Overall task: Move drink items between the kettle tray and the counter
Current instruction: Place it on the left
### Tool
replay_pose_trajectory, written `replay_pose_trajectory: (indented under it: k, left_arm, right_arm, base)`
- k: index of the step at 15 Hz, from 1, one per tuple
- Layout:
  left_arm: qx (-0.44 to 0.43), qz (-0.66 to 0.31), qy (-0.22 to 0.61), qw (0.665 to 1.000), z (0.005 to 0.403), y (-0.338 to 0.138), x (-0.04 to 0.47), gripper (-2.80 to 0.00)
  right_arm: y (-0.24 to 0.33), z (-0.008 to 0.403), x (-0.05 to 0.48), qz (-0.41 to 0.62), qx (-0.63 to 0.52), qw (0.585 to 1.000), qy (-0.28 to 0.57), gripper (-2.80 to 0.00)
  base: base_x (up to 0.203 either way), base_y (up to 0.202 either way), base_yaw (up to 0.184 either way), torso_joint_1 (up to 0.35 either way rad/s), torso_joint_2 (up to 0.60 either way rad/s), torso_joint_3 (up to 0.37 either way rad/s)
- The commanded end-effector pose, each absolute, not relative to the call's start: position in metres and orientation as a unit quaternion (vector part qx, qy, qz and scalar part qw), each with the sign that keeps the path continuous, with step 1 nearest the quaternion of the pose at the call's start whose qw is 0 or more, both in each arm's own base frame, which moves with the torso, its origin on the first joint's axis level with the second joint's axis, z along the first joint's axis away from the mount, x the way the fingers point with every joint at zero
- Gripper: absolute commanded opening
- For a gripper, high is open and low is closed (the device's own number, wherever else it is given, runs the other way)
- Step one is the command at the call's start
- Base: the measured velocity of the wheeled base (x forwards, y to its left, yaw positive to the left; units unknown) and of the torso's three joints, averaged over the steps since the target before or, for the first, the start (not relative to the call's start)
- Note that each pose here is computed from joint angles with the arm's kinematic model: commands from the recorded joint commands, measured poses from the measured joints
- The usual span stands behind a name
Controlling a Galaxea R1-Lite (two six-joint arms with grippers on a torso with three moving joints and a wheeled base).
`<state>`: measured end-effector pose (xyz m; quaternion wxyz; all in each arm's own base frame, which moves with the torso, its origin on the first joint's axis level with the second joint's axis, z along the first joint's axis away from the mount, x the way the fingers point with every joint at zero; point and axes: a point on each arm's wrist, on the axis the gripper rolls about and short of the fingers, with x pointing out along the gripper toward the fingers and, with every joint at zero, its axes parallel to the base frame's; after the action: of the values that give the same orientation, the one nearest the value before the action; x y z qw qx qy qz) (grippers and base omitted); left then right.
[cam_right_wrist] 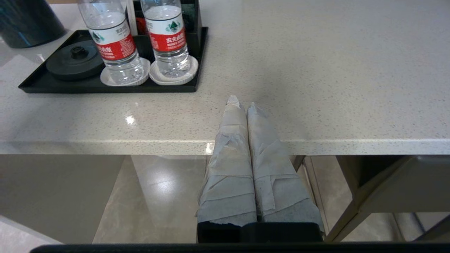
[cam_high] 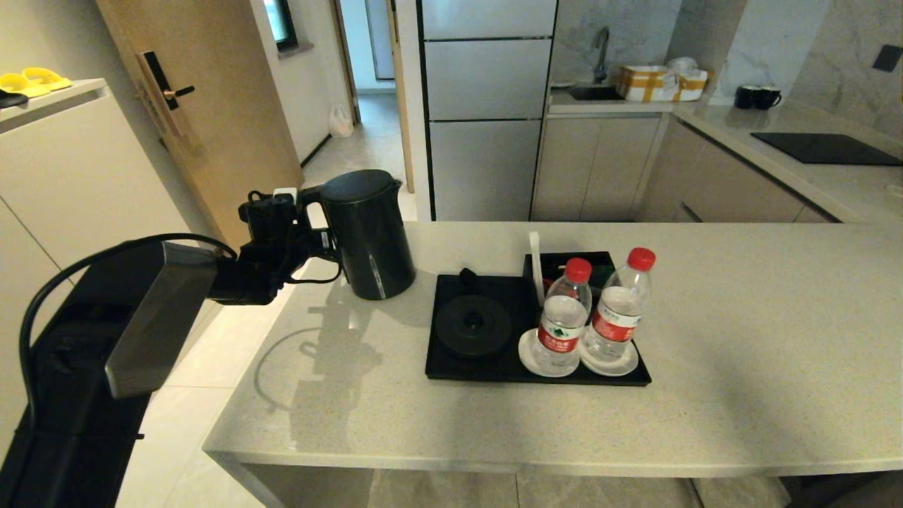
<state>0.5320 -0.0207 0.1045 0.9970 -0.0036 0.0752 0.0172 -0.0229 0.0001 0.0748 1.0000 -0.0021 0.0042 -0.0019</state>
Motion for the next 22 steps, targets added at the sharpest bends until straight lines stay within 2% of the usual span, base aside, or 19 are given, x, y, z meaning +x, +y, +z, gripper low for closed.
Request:
replay_pose_trajectory:
  k: [1,8,15,16,22]
  left_arm:
    - [-0.003,0.016,0.081,0.997,0.103,-0.023,0.531,-2.8]
    - [0.023,-0.019,0.108,0.994,0.1,-0.061,0.513,-2.8]
    - [0.041,-0.022,0.126,0.991,0.087,-0.075,0.51,-2.8]
    - [0.044,-0.023,0.127,0.991,0.086,-0.075,0.51,0.0]
    - [0.041,-0.023,0.094,0.994,0.089,-0.075,0.513,0.0]
  right_arm:
    - [0.0,0.075,-0.023,-0.002,-0.002,1.0,0.003,-2.8]
    - [0.0,0.075,-0.023,-0.002,-0.002,1.0,0.004,-2.8]
    - [0.0,0.075,-0.023,-0.002,-0.002,1.0,0.004,-2.8]
    - [0.0,0.075,-0.023,-0.002,-0.002,1.0,0.004,-2.8]
    - [0.0,0.075,-0.023,-0.001,-0.002,1.0,0.004,-2.8]
  base:
    - [0.0,0.0,0.0,0.0,0.0,0.0]
    - [0.0,0.0,0.0,0.0,0.0,0.0]
    - [0.0,0.0,0.0,0.0,0.0,0.0]
    - [0.0,0.0,0.0,0.0,0.0,0.0]
    - [0.0,0.0,0.0,0.0,0.0,0.0]
